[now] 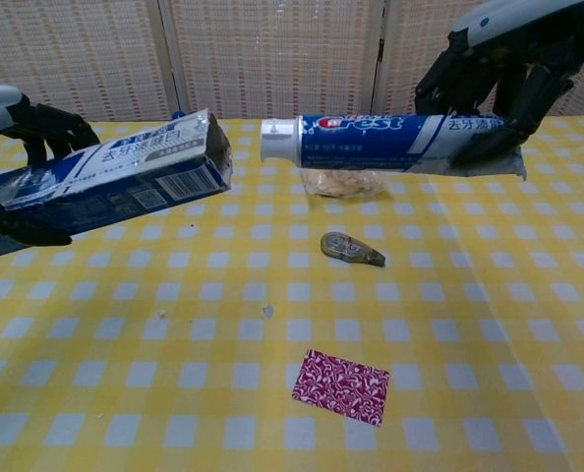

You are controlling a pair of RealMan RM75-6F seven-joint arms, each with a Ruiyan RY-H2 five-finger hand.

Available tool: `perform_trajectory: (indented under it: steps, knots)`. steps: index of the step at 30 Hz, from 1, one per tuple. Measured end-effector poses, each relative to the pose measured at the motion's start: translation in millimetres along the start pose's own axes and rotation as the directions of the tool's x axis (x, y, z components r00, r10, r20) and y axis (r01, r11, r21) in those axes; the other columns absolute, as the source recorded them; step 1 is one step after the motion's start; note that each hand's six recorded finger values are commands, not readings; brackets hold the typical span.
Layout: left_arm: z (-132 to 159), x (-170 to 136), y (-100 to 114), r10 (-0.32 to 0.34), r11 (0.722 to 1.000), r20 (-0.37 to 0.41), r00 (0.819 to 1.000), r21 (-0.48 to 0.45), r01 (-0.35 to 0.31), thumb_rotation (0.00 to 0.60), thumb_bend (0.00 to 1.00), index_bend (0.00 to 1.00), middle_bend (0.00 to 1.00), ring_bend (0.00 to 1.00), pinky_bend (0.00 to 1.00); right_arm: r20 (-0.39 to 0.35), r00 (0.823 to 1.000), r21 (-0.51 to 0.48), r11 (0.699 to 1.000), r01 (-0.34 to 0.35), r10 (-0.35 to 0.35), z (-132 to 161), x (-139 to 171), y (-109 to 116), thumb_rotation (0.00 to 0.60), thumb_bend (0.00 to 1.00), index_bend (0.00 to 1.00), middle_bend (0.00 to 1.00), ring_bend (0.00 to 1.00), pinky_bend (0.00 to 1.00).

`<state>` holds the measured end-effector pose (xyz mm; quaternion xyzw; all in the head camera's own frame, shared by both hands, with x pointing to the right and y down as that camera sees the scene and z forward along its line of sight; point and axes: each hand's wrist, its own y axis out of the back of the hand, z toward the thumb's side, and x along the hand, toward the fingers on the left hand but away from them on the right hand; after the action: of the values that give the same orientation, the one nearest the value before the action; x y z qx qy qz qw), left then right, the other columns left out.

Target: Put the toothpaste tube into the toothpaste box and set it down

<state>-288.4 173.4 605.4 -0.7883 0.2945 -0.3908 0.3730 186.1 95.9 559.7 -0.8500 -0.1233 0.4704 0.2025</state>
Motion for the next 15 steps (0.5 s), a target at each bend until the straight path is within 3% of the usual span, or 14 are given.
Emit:
perform_trajectory:
  steps: [15]
  knots:
    - [13,0,-6,-0.037,0.996,0.031,0.999,0.082,0.035,0.6,0.33,0.56,0.64,0.49,0.58,0.026,1.0,0.031,1.0,0.003,-0.004,8,-11,-8,0.6,0.49,0.71,0.71,0.71,0.96]
